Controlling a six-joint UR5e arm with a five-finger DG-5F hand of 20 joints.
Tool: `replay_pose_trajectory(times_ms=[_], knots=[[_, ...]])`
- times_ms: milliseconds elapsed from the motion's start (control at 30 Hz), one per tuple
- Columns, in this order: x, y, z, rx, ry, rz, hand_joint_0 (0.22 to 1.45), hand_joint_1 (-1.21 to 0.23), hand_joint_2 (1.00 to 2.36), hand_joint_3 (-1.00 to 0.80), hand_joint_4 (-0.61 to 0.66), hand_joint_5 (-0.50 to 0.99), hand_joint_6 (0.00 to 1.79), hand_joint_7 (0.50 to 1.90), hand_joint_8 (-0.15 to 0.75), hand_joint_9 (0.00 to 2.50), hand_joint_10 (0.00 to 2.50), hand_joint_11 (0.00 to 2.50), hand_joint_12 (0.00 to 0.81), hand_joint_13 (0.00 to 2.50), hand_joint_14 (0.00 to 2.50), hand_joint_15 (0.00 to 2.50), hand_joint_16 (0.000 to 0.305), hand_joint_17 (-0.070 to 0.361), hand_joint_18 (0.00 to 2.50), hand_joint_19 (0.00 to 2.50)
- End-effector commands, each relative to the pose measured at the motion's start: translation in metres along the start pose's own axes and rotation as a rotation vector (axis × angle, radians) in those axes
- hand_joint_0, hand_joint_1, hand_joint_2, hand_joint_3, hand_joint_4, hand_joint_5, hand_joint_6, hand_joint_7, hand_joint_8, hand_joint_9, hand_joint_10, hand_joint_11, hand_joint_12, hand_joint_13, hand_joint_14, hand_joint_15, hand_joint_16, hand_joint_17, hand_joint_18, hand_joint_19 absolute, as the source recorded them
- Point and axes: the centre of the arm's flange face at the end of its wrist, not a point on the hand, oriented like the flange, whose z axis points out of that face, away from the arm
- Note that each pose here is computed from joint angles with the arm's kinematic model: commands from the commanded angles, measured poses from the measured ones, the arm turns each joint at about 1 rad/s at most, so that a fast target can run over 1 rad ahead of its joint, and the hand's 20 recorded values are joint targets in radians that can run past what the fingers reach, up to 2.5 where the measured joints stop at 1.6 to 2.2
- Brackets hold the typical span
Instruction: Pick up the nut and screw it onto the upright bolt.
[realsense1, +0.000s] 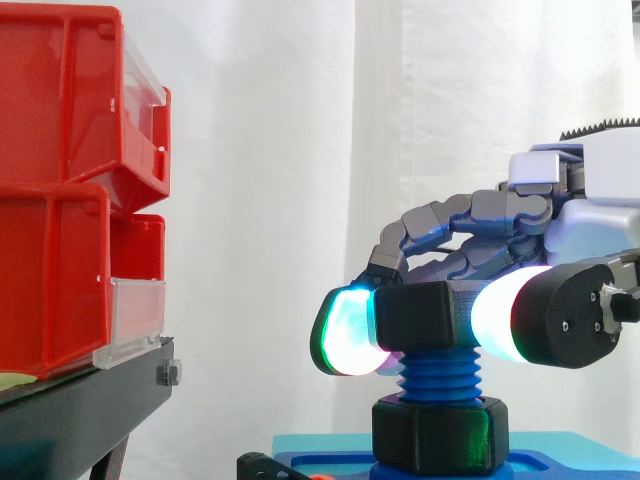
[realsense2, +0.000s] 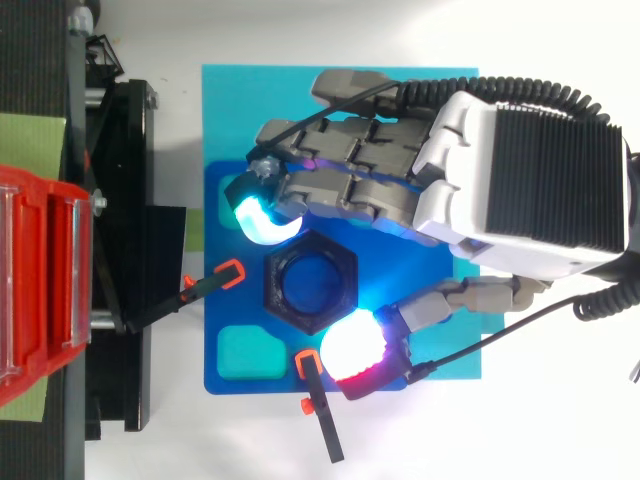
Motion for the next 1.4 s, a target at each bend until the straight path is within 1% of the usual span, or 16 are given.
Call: replay_pose_trajectory(times_ms=[0,267,433,467,567,667,733,767,800,867,900,1067,1133,1233,1333,1367], knots=[[0.000,-0.001,0.000,0.001,-0.001,0.000,0.41,-0.57,1.00,-0.50,0.16,-0.22,0.50,0.71,0.258,0.49,0.00,0.00,0.295,0.56,0.00,0.00,0.039,0.088,0.47,0.03],[-0.002,-0.003,0.001,-0.009,0.000,0.000,0.39,-0.54,1.00,-0.50,0.12,-0.23,0.50,0.62,0.255,0.44,0.00,0.00,0.308,0.49,0.00,0.00,0.041,0.092,0.38,0.01],[-0.002,-0.004,0.001,-0.008,-0.002,0.000,0.38,-0.44,1.00,-0.50,0.09,-0.23,0.50,0.58,0.235,0.39,0.00,0.00,0.316,0.38,0.00,0.00,0.041,0.093,0.22,0.00],[-0.005,-0.005,0.002,-0.009,-0.008,0.002,0.38,-0.43,1.00,-0.50,0.09,-0.23,0.50,0.58,0.236,0.39,0.00,0.00,0.316,0.37,0.00,0.00,0.042,0.094,0.21,0.00],[-0.005,-0.004,0.003,-0.015,-0.006,0.002,0.38,-0.39,1.00,-0.50,0.08,-0.23,0.50,0.57,0.232,0.37,0.00,0.00,0.320,0.34,0.00,0.00,0.042,0.095,0.17,0.00],[-0.009,-0.002,0.006,-0.024,-0.013,0.004,0.37,-0.36,1.00,-0.50,0.08,-0.23,0.50,0.56,0.229,0.34,0.00,0.00,0.326,0.33,0.00,0.00,0.043,0.096,0.14,0.00],[-0.014,0.000,0.009,-0.028,-0.021,0.006,0.37,-0.32,1.00,-0.50,0.07,-0.24,0.50,0.56,0.222,0.32,0.00,0.00,0.327,0.30,0.00,0.00,0.043,0.097,0.10,0.00],[-0.014,0.000,0.009,-0.028,-0.021,0.006,0.37,-0.31,1.00,-0.50,0.06,-0.24,0.50,0.56,0.223,0.31,0.00,0.00,0.329,0.27,0.00,0.00,0.043,0.097,0.09,0.00],[-0.015,0.001,0.010,-0.028,-0.024,0.007,0.37,-0.22,1.00,-0.50,0.06,-0.24,0.50,0.55,0.214,0.29,0.00,0.00,0.338,0.24,0.00,0.00,0.046,0.103,0.00,0.00],[-0.015,0.001,0.010,-0.029,-0.025,0.008,0.37,-0.19,1.00,-0.50,0.05,-0.24,0.50,0.54,0.209,0.27,0.00,0.00,0.341,0.20,0.00,0.00,0.047,0.105,0.00,0.00],[-0.016,0.001,0.010,-0.030,-0.028,0.009,0.36,-0.12,1.00,-0.50,0.04,-0.24,0.50,0.53,0.196,0.19,0.00,0.00,0.354,0.13,0.00,0.00,0.049,0.109,0.00,0.00],[-0.015,0.002,0.010,-0.031,-0.028,0.009,0.37,-0.03,1.00,-0.50,0.03,-0.24,0.50,0.52,0.175,0.11,0.00,0.00,0.351,0.03,0.00,0.00,0.049,0.110,0.00,0.00],[-0.015,0.005,0.011,-0.034,-0.028,0.009,0.39,0.06,1.00,-0.50,0.02,-0.25,0.50,0.52,0.161,0.06,0.00,0.00,0.344,0.00,0.00,0.00,0.048,0.107,0.00,0.00],[-0.014,0.005,0.010,-0.034,-0.025,0.009,0.40,0.12,1.00,-0.50,0.02,-0.25,0.50,0.53,0.151,0.03,0.00,0.00,0.339,0.00,0.00,0.00,0.047,0.105,0.00,0.00],[-0.014,0.007,0.010,-0.031,-0.027,0.010,0.41,0.12,1.00,-0.50,0.04,-0.24,0.50,0.54,0.150,0.02,0.00,0.00,0.335,0.00,0.00,0.00,0.046,0.102,0.00,0.00],[-0.014,0.009,0.010,-0.038,-0.025,0.010,0.41,0.12,1.00,-0.50,0.04,-0.24,0.50,0.54,0.152,0.03,0.00,0.00,0.334,0.00,0.00,0.00,0.045,0.101,0.00,0.00]])
